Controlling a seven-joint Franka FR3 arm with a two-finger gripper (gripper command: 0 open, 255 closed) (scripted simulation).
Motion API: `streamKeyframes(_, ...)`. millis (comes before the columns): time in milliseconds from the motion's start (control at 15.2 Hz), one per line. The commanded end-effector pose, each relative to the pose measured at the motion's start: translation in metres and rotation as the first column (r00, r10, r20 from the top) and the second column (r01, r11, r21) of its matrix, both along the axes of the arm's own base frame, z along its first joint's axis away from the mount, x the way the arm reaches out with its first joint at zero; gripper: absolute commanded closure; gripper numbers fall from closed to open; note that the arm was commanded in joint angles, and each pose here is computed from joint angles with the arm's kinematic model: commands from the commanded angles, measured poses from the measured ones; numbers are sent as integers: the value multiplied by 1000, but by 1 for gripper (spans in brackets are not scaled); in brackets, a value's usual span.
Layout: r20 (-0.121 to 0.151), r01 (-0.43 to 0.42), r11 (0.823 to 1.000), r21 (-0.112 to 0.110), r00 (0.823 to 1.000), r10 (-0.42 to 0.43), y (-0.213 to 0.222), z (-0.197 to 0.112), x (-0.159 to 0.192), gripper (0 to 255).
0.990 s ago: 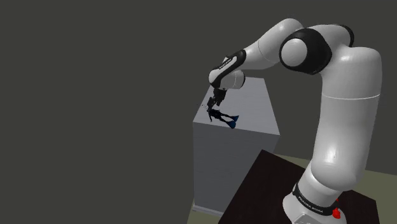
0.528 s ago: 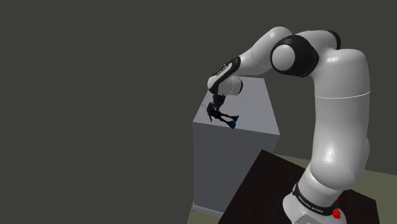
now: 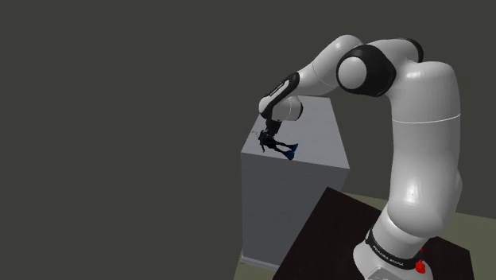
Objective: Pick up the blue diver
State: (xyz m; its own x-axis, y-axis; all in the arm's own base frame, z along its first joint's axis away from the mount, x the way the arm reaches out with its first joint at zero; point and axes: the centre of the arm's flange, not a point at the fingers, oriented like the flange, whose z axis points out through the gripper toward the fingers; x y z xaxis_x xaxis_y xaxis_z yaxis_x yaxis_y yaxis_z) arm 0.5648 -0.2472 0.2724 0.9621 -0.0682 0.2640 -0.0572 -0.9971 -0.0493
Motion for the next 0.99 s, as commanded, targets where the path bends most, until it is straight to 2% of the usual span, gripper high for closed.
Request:
streamKeyframes(0,-1,1,1000,0,1000,-1,0,-1,0,255)
streamKeyframes(198,-1,1,1000,0,1000,-1,-1,0,0,255)
streamKeyframes(924,-1,1,1000,0,1000,-1,-1,58,0,255)
